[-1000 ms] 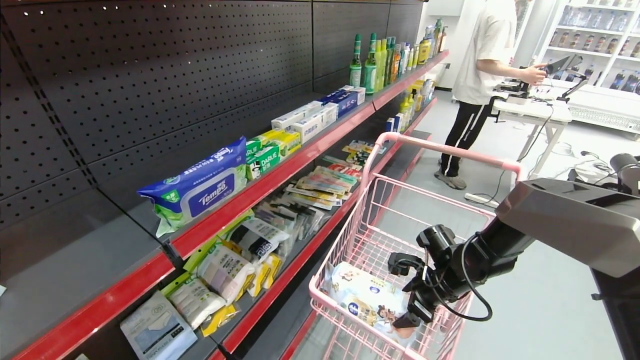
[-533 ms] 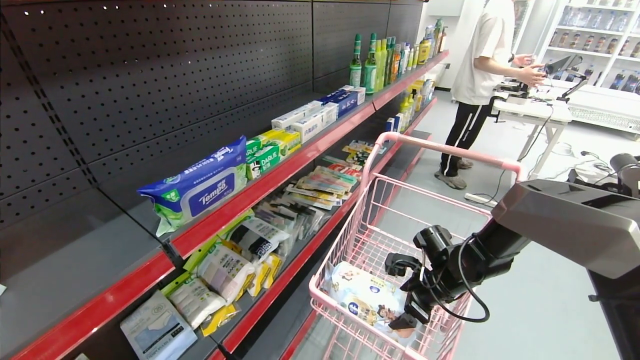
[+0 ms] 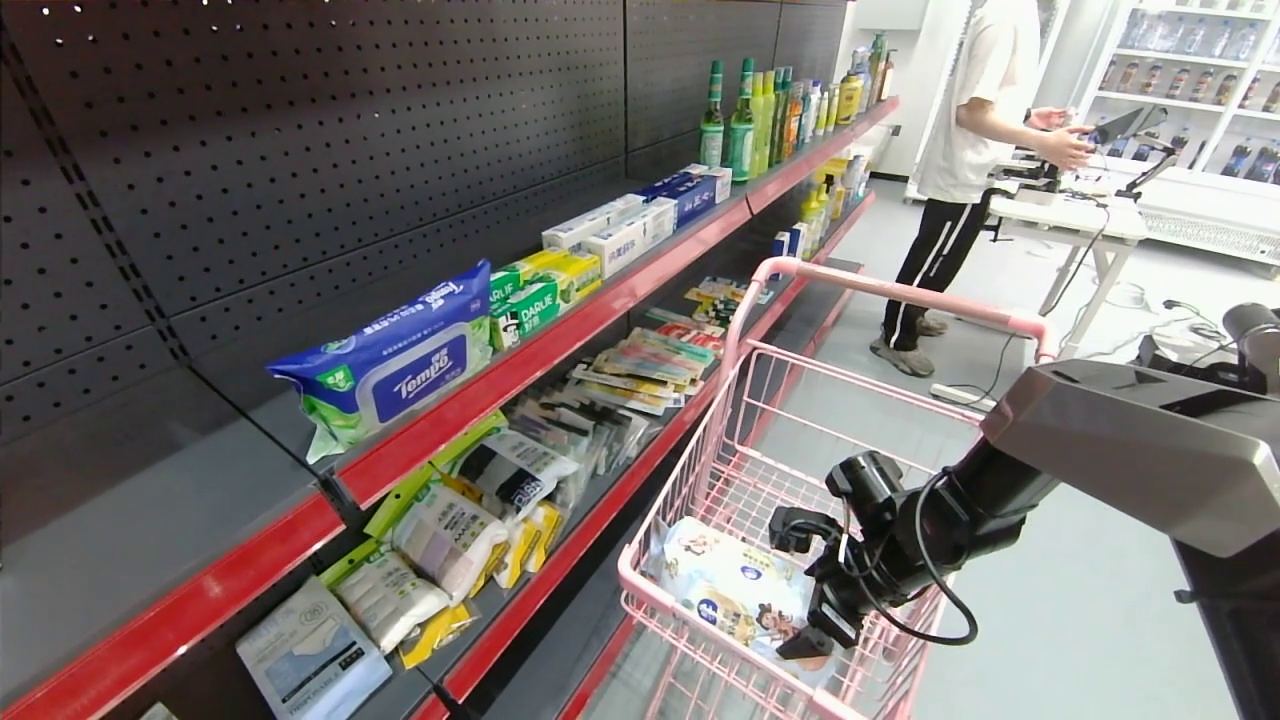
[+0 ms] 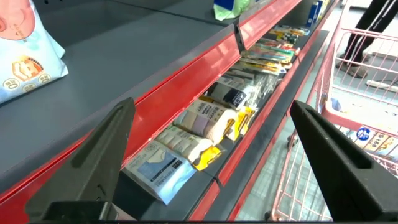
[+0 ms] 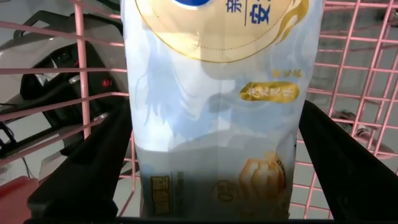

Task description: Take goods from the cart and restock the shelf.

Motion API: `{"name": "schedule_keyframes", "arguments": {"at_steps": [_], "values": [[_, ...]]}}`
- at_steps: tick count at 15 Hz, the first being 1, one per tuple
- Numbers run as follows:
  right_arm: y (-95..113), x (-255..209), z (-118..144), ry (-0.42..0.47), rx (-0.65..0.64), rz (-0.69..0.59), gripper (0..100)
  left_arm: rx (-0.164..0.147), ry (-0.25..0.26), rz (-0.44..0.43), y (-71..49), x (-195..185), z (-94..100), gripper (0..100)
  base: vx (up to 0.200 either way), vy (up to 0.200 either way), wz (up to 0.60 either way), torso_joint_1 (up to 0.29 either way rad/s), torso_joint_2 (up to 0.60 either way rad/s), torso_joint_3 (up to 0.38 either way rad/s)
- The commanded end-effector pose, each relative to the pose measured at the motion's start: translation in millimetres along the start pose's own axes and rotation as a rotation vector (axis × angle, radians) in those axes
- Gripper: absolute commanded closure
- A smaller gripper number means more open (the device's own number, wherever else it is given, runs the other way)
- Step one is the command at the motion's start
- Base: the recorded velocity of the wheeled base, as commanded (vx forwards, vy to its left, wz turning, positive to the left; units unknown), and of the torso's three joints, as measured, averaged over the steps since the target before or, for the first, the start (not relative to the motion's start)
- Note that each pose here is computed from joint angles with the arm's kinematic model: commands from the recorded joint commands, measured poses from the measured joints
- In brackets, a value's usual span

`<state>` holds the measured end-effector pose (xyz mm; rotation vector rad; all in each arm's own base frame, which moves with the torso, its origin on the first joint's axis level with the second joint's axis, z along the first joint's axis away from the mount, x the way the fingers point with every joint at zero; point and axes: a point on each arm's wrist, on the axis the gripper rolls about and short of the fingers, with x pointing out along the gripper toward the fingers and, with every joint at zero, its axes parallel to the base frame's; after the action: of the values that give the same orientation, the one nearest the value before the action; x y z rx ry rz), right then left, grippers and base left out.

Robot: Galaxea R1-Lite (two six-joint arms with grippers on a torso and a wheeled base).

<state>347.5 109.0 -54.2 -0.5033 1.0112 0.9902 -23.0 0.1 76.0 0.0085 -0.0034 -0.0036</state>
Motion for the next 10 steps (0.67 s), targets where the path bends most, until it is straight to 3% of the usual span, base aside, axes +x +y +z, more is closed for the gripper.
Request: {"name": "schedule_keyframes", "arguments": {"at_steps": [1,9,10], "values": [[-0.2,-0.3,0.6,-0.002,-0.001,-0.001,0,0.001,0.0,0.001,0.0,0.1,0.0,0,0.0,0.0,0.0,0.0,0.0,0.0],[0.9,0.9,-1.5,-0.006,-0.028,-0.006,0,-0.001,0.0,0.001,0.0,0.1,0.0,0,0.0,0.0,0.0,0.0,0.0,0.0],[1.2,2.3,-2.8,-0.01,-0.035,-0.01,100,0.001,0.0,0.001,0.0,0.1,0.0,0,0.0,0.0,0.0,0.0,0.0,0.0]]}}
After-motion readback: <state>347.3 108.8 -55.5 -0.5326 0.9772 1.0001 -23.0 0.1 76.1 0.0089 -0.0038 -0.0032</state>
